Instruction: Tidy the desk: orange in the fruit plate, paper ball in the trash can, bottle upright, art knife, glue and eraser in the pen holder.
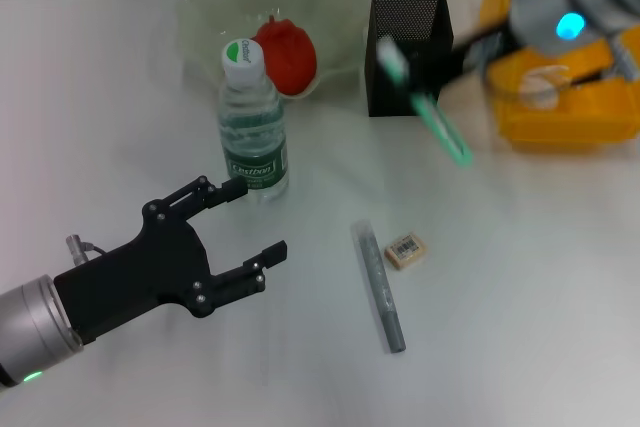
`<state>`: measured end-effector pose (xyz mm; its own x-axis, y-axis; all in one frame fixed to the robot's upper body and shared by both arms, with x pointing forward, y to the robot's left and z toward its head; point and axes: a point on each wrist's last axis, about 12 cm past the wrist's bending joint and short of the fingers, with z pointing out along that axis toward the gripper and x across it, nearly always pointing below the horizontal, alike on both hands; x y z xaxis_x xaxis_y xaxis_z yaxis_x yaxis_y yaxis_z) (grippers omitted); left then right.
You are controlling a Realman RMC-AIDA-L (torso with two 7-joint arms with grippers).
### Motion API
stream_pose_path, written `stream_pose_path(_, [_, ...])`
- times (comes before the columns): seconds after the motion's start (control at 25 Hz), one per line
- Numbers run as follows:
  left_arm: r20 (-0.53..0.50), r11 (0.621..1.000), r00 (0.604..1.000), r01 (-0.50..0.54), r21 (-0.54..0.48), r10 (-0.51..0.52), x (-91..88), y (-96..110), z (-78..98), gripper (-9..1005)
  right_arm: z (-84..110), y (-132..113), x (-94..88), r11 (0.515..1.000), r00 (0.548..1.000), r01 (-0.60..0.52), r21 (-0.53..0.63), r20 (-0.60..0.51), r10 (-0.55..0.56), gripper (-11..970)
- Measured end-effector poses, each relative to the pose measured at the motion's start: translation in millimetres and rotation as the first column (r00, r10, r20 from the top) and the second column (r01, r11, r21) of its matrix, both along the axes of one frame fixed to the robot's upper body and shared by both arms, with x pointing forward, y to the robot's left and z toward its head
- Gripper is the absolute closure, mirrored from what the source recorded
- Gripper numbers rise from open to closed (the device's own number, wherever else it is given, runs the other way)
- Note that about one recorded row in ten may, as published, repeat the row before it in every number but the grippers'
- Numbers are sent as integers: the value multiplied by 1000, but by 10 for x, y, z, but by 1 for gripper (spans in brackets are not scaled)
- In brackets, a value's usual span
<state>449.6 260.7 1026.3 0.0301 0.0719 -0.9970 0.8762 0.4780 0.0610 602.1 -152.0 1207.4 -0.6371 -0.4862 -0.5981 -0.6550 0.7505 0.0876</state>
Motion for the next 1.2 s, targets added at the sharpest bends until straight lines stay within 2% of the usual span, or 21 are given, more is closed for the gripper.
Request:
stream_pose_path(0.04, [-2, 1000, 1000, 1, -1, -1, 5, -3, 1, 211, 183, -115, -65, 996, 988, -10, 90, 157, -4, 780])
stream_pose_path(0.08, [-2, 1000, 1000, 1, -1, -1, 5, -3, 1, 211, 183, -115, -65, 996, 988, -10, 90, 157, -4, 778])
stream_pose_path(0.16, [-3, 1000, 1000, 2, -2, -2, 6, -5, 1, 211, 263, -238, -129, 984, 950, -35, 176, 312, -22, 774])
stream_pose_path(0.2, [-3, 1000, 1000, 2, -2, -2, 7, -6, 1, 211, 294, -297, -144, 973, 915, -56, 225, 400, -40, 772])
stream_pose_path(0.24, [-4, 1000, 1000, 2, -2, -2, 7, -6, 1, 211, 270, -407, -160, 950, 852, -88, 300, 516, -84, 770])
stream_pose_path(0.28, [-3, 1000, 1000, 2, -3, -2, 9, -10, 2, 211, 270, -407, -160, 950, 852, -88, 300, 516, -84, 768])
stream_pose_path(0.32, [-4, 1000, 1000, 3, -4, -3, 12, -13, 3, 211, 215, -453, -141, 935, 827, -102, 340, 551, -111, 767])
stream_pose_path(0.4, [-4, 1000, 1000, 5, -5, -5, 21, -18, 7, 211, 61, -520, -94, 906, 793, -126, 405, 589, -153, 763])
stream_pose_path(0.44, [-4, 1000, 1000, 6, -5, -6, 23, -20, 8, 211, -105, -554, -55, 887, 774, -153, 435, 611, -166, 761])
stream_pose_path(0.48, [-5, 1000, 1000, 7, -5, -7, 24, -23, 8, 211, -105, -554, -55, 887, 774, -153, 435, 611, -166, 759])
stream_pose_path(0.68, [-7, 1000, 1000, 11, -6, -11, 21, -28, 7, 211, -463, -596, 8, 864, 725, -190, 466, 660, -197, 750])
stream_pose_path(0.84, [-9, 1000, 1000, 12, -5, -12, 12, -28, 2, 211, -809, -640, 32, 847, 741, -156, 509, 627, -240, 743])
stream_pose_path(1.0, [-15, 1000, 1000, 12, -3, -12, -8, -23, -10, 211, -945, -671, 42, 845, 743, -125, 520, 613, -267, 735])
stream_pose_path(1.04, [-17, 1000, 1000, 12, -3, -12, -13, -21, -14, 212, -1022, -670, 58, 845, 752, -105, 524, 598, -277, 733])
stream_pose_path(1.2, [-17, 1000, 1000, 11, -4, -11, -18, -18, -15, 212, -1110, -651, 62, 845, 771, -92, 527, 575, -274, 726])
